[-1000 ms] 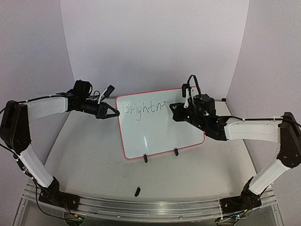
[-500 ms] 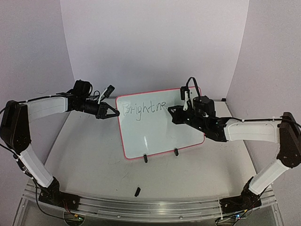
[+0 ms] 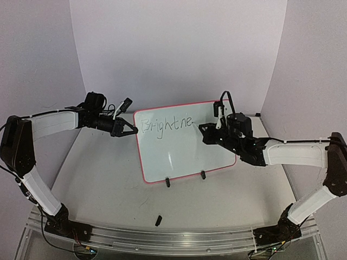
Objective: Write a sentence on the whiteboard
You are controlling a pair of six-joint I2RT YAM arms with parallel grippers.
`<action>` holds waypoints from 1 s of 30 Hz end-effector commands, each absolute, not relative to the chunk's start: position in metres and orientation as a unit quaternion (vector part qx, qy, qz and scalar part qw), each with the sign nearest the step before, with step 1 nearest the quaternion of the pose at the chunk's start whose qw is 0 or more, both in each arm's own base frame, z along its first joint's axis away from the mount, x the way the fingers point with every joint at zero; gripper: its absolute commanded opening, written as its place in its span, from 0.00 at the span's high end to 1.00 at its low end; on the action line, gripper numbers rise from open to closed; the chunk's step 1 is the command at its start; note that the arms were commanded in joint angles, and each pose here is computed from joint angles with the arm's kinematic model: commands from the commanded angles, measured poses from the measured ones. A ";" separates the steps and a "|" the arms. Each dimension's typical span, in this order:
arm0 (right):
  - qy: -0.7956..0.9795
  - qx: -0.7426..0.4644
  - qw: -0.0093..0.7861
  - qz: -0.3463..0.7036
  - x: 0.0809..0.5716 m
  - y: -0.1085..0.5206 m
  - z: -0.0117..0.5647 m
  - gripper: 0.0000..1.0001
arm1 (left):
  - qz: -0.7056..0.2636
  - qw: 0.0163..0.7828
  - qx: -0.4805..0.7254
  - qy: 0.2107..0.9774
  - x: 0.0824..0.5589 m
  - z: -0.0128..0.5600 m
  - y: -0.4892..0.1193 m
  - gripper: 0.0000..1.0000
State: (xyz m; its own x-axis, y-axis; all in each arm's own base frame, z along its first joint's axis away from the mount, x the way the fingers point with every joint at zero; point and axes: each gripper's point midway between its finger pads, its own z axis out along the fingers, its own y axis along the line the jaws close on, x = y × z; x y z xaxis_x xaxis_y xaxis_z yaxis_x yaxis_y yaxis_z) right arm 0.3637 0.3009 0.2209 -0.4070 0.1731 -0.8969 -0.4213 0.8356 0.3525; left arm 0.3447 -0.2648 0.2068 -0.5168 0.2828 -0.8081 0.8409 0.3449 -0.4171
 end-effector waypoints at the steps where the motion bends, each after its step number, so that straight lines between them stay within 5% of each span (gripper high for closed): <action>1: 0.762 -0.059 0.578 0.286 0.361 0.288 0.258 1.00 | -0.398 0.343 0.410 0.746 0.350 0.206 -0.269 1.00; 30: 0.767 -0.085 0.580 0.261 0.378 0.302 0.248 1.00 | -0.397 0.341 0.409 0.747 0.351 0.204 -0.269 1.00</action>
